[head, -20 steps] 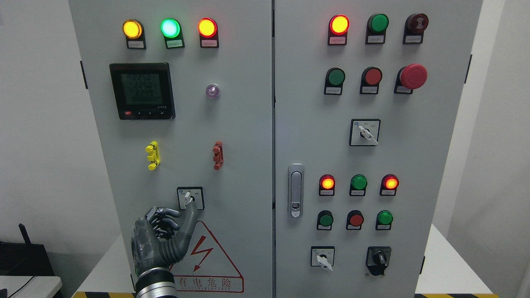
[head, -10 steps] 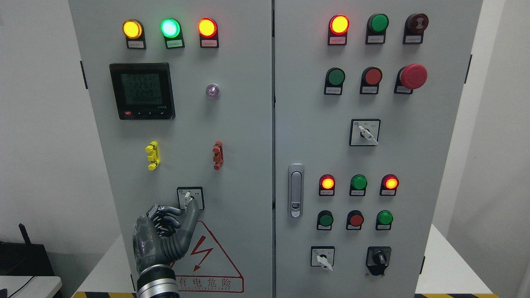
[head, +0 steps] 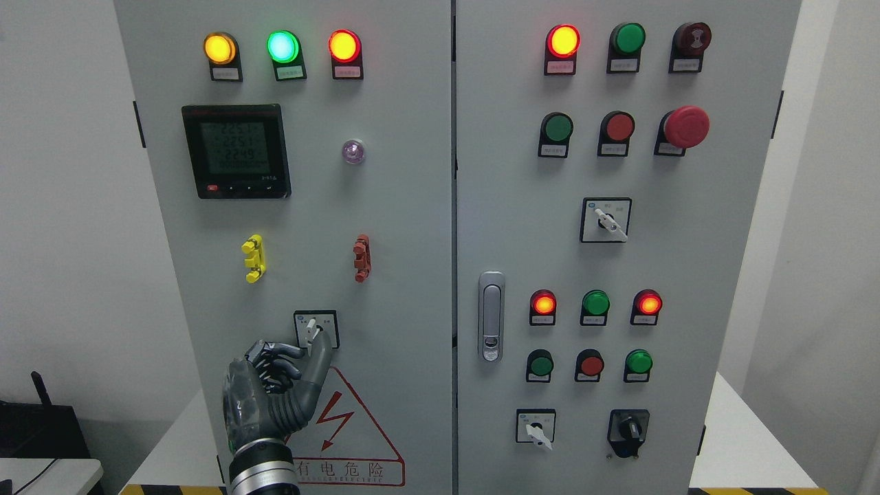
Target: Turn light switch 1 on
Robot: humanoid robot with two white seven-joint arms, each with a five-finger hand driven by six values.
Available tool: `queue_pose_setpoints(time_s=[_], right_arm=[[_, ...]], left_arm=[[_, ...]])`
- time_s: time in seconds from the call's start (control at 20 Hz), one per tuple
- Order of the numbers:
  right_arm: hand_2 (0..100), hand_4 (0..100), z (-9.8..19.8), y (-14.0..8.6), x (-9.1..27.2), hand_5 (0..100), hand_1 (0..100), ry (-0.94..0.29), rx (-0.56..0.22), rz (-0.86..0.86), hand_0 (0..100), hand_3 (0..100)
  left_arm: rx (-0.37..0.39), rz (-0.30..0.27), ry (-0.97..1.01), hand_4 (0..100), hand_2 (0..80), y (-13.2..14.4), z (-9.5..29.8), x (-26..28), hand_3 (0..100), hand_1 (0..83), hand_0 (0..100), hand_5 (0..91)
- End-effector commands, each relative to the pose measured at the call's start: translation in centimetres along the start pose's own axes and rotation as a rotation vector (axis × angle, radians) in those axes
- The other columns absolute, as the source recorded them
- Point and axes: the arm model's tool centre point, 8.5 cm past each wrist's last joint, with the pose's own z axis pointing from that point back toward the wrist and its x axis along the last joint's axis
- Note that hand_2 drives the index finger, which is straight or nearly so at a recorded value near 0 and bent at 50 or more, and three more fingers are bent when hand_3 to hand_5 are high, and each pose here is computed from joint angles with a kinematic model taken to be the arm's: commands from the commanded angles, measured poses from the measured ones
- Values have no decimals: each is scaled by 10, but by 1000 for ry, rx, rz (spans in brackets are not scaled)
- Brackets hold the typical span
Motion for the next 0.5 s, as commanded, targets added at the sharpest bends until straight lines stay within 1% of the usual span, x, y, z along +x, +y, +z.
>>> queue_pose_setpoints(time_s=[0.0,0.45], right_arm=[[0,0,0,1,0,0,389,1,3,-6,120,0],[0,0,0,1,0,0,389,1,3,-6,120,0]], left_arm=[[-15,3,3,875,607,-4,1,-1,885,490,67,750],[-14,11,-7,880,612,-5,-1,5,891,456,101,754]])
